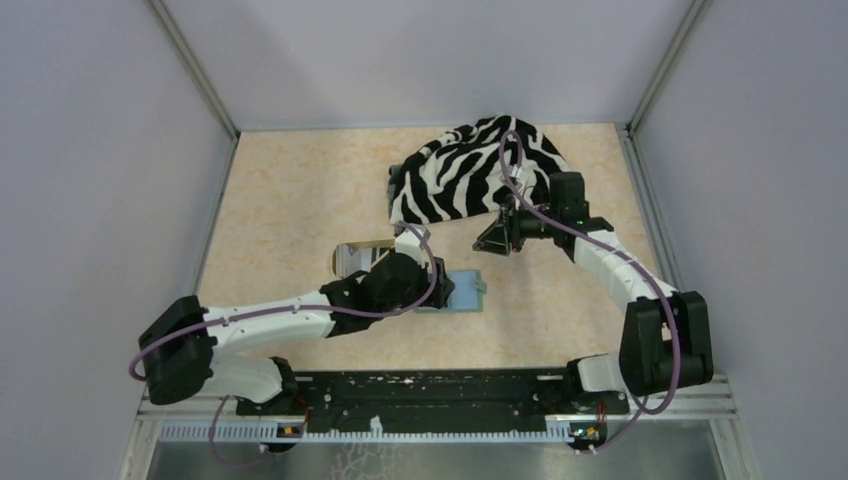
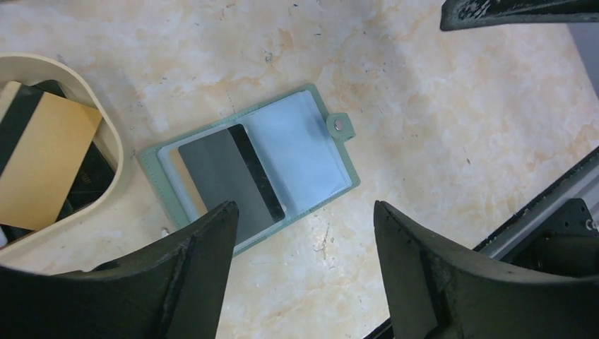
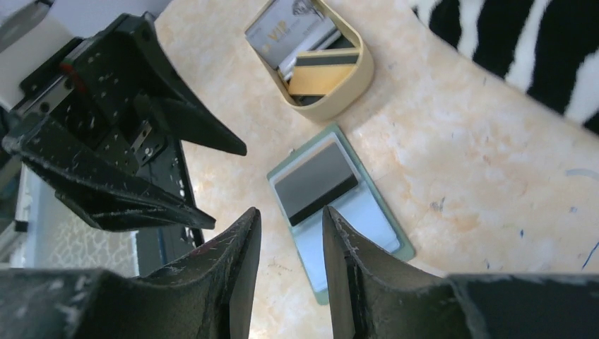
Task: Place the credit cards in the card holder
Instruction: Insert the credit card into the card holder.
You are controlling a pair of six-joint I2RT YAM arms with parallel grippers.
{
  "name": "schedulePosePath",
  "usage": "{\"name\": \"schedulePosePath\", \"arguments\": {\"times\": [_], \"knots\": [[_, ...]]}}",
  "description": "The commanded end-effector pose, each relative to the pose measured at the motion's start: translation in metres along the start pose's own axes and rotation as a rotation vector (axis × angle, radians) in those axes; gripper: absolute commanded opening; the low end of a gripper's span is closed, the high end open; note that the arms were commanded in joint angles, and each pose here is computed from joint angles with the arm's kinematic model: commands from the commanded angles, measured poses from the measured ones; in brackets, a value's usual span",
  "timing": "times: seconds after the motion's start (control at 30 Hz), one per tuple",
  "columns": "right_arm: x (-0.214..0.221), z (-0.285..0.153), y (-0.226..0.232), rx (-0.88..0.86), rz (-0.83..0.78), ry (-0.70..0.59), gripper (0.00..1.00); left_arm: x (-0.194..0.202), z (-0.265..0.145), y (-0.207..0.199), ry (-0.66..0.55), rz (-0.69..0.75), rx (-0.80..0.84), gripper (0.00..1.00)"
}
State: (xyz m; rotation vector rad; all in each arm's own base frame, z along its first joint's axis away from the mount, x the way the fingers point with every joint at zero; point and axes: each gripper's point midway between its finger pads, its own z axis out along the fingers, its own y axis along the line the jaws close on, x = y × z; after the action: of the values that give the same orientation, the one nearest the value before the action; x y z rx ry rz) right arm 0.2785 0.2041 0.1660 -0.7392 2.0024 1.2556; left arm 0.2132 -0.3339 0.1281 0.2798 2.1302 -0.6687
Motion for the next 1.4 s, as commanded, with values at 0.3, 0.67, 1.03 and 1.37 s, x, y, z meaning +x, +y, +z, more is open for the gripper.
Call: {"name": "schedulePosePath", "arguments": {"times": [0.3,0.67,1.03,1.37], "knots": [[-0.007,-0.012,0.069,-0.278,-0.891,-0.06,0.44,-0.011,-0.054,0.026,-0.146,-0.071,0.077,0.84],[0.041,-0.005,0.039,-0.213,-1.015,0.0,0.39,0.027,-0.063,0.033,-0.155,-0.196,0.213,0.81],[0.067,0.04,0.004,-0.04,-0.872,0.25,0.05,0.053,-0.039,0.087,-0.096,-0.223,-0.115,0.43],[0.098,0.078,-0.006,-0.003,-0.794,0.42,0.0,0.067,-0.005,0.109,-0.007,-0.118,-0.331,0.3]]}}
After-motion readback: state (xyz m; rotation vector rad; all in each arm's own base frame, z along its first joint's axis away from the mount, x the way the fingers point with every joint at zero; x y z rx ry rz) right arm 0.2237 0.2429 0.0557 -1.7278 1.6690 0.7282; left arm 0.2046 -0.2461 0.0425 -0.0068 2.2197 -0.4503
